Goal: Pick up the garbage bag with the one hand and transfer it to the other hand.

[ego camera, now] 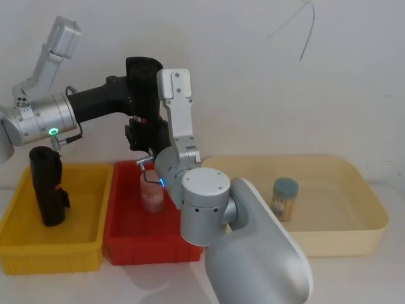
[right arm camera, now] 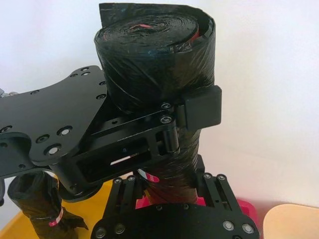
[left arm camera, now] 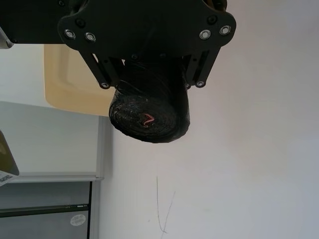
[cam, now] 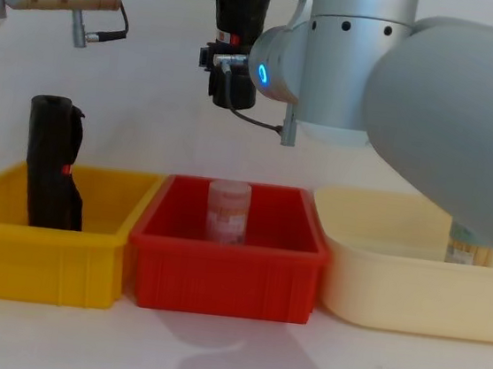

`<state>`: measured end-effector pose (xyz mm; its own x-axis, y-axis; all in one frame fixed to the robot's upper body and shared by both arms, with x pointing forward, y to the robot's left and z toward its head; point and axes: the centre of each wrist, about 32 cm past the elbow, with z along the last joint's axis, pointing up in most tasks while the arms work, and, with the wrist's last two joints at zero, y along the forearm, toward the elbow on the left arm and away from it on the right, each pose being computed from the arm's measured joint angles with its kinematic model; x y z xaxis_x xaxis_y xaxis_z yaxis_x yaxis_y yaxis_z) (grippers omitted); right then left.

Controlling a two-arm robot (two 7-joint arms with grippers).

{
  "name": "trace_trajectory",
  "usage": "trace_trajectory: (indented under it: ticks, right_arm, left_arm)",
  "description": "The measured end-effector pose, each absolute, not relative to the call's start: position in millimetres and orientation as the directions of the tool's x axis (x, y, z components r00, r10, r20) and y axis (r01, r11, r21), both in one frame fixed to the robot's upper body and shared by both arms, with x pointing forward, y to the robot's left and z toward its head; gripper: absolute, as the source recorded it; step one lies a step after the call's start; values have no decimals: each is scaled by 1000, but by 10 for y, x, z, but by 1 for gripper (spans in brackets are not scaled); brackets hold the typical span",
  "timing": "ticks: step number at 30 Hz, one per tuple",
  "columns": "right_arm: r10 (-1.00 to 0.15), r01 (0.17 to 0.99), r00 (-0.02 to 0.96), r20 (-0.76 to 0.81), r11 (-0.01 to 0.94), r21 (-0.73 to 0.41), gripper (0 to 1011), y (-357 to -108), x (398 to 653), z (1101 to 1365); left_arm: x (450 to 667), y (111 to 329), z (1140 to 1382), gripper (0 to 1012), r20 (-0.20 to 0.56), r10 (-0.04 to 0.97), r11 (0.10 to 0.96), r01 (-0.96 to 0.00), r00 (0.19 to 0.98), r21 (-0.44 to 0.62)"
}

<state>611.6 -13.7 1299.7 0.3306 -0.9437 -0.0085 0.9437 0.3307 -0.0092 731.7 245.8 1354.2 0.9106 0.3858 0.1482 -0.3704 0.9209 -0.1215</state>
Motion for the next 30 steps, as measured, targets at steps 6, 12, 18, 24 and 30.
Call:
trace_trajectory:
  ticks: [6, 12, 18, 24, 30]
  right_arm:
    - [-944, 944, 331, -9, 331, -10, 562, -135, 6117, 12995]
    - [-944, 944, 331, -9, 331, -10, 561, -134, 6117, 12995]
    - [-947, 947, 320, -10, 321, -7, 562, -146, 6122, 12996]
    - [-959, 959, 284, -14, 284, 8, 562, -189, 6157, 13018]
    - [-975, 975, 223, -21, 223, 20, 562, -298, 6239, 13048]
  left_arm:
    - [7317, 2457, 13543, 544, 148, 385, 921, -370, 911, -122]
    - [7317, 2458, 13543, 719, 148, 386, 921, -370, 911, -122]
    - [7317, 2458, 13543, 883, 148, 386, 921, -370, 911, -122]
    - [7317, 2458, 13543, 1001, 148, 386, 921, -370, 911, -122]
    - [7317, 2458, 13543, 1001, 148, 386, 921, -370, 911, -122]
